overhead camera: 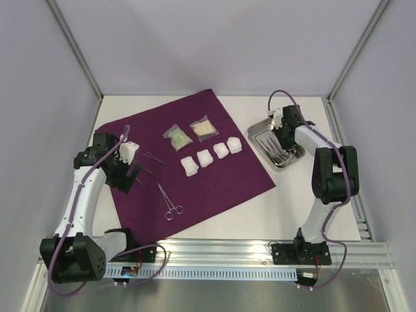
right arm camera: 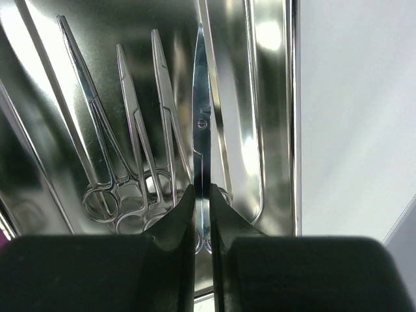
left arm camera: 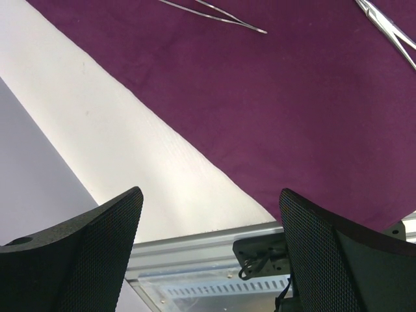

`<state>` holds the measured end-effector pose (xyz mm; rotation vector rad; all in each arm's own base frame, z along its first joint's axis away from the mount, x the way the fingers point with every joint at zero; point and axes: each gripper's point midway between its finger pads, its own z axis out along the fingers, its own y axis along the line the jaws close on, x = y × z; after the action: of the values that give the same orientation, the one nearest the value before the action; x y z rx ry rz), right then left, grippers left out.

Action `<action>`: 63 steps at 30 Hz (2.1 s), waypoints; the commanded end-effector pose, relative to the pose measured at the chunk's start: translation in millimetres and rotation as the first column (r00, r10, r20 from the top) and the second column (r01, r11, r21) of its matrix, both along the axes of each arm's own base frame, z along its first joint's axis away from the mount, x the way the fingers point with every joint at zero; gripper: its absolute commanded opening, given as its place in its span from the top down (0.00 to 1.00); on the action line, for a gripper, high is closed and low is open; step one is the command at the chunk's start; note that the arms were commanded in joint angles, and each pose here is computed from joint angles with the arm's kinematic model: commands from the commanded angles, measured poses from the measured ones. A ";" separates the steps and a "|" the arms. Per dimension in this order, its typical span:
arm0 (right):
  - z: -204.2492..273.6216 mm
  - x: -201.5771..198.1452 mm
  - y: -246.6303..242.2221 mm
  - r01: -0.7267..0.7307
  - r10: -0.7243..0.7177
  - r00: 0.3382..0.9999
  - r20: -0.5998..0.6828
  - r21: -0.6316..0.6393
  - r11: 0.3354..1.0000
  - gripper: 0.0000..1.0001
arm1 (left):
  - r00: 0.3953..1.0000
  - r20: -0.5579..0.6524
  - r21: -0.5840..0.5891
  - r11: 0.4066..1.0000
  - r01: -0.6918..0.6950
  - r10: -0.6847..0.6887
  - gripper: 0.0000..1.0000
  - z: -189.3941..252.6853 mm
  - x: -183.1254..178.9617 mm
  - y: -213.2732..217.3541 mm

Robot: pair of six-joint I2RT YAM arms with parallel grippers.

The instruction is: Prepare the surgical pack

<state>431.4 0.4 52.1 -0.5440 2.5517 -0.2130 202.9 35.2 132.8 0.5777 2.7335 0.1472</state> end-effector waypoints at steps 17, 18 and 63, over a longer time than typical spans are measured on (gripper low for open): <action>17.7 20.7 2.1 -0.052 0.053 0.997 0.050 -0.032 0.998 0.79 | 0.998 0.058 -0.022 1.000 0.003 -0.001 0.05 10.7 15.2 -4.0; 21.5 21.3 4.1 -0.054 0.056 0.997 0.056 -0.032 0.998 0.77 | 0.998 0.057 -0.023 1.000 0.005 -0.003 0.05 10.6 14.9 -4.2; -17.5 -241.8 470.2 -0.399 0.414 0.910 -0.018 0.229 0.888 0.82 | 0.995 0.070 0.001 0.998 -0.065 0.065 0.05 3.8 -44.1 -1.5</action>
<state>178.1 467.4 33.6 -0.9871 2.4289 0.2992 161.5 34.4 135.9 0.4922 2.6848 0.1867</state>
